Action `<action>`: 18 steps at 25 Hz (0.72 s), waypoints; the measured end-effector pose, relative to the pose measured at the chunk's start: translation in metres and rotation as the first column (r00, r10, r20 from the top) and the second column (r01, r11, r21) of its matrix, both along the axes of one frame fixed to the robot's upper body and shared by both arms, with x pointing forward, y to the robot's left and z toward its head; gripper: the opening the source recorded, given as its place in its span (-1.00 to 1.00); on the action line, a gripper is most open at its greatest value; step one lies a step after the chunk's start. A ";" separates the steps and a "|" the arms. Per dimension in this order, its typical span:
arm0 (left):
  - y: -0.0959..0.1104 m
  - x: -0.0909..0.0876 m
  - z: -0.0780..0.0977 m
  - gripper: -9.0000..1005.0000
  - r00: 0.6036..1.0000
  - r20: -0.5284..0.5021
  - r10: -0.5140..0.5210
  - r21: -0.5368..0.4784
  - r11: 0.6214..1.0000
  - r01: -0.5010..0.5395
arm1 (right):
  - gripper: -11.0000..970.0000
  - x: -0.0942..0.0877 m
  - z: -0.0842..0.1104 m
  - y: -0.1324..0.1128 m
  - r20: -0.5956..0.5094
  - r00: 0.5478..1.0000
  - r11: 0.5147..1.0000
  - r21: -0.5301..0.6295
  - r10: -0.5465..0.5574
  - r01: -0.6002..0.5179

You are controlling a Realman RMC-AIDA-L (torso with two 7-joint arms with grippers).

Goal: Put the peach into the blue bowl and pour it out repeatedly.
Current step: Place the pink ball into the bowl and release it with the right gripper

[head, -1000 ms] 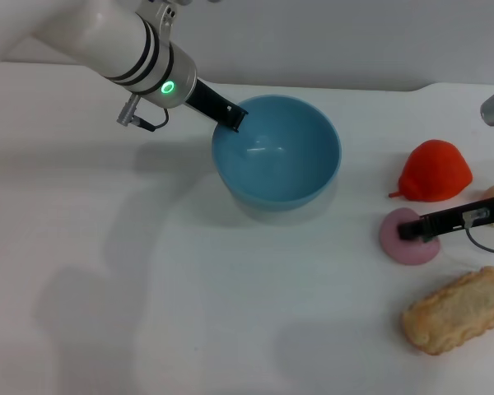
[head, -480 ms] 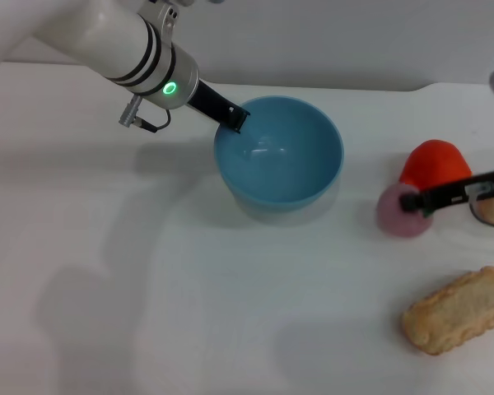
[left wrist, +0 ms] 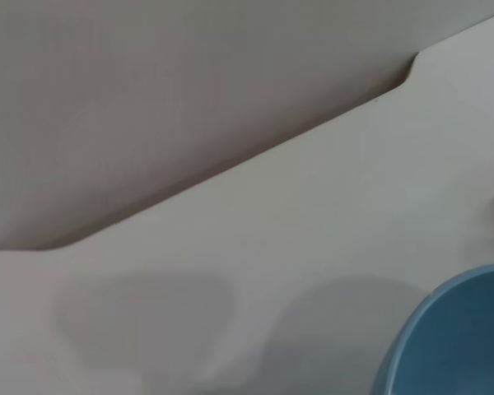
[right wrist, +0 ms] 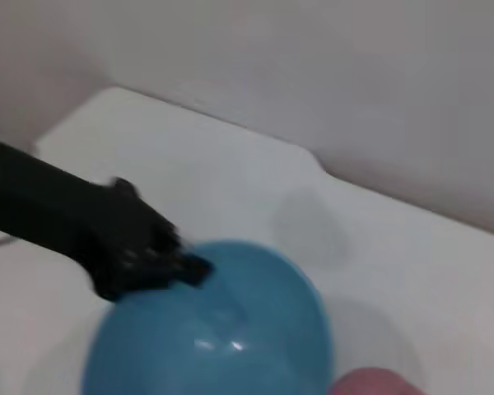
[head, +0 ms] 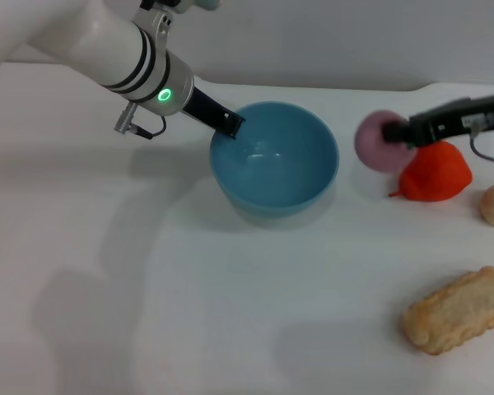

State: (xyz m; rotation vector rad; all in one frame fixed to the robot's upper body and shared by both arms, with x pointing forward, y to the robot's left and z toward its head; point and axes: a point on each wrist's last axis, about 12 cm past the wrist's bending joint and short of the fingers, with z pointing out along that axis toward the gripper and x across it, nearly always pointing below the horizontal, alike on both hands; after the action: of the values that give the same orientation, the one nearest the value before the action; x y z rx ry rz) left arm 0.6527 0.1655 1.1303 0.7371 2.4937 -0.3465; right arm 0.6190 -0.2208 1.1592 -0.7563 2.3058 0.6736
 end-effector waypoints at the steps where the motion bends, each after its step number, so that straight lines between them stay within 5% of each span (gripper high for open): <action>1: 0.001 0.000 -0.001 -0.98 1.000 -0.003 0.004 -0.003 1.000 -0.004 | -0.87 0.001 0.004 0.005 0.010 1.000 1.000 0.004 0.018 -0.018; 10: 0.004 -0.001 -0.004 -0.99 1.000 -0.005 0.024 -0.030 0.999 -0.024 | -0.88 0.002 0.013 0.050 0.043 0.984 0.984 -0.042 0.173 -0.171; 18: 0.003 -0.001 -0.003 -0.98 1.000 -0.001 0.018 -0.025 1.000 -0.018 | -0.88 0.000 0.009 0.058 0.036 0.981 0.981 -0.033 0.190 -0.189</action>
State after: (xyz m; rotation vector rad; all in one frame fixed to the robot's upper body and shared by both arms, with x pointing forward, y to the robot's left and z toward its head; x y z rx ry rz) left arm 0.6514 0.1683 1.1268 0.7043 2.4910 -0.3714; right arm 0.6187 -0.1624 1.1679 -1.0036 2.2307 0.7029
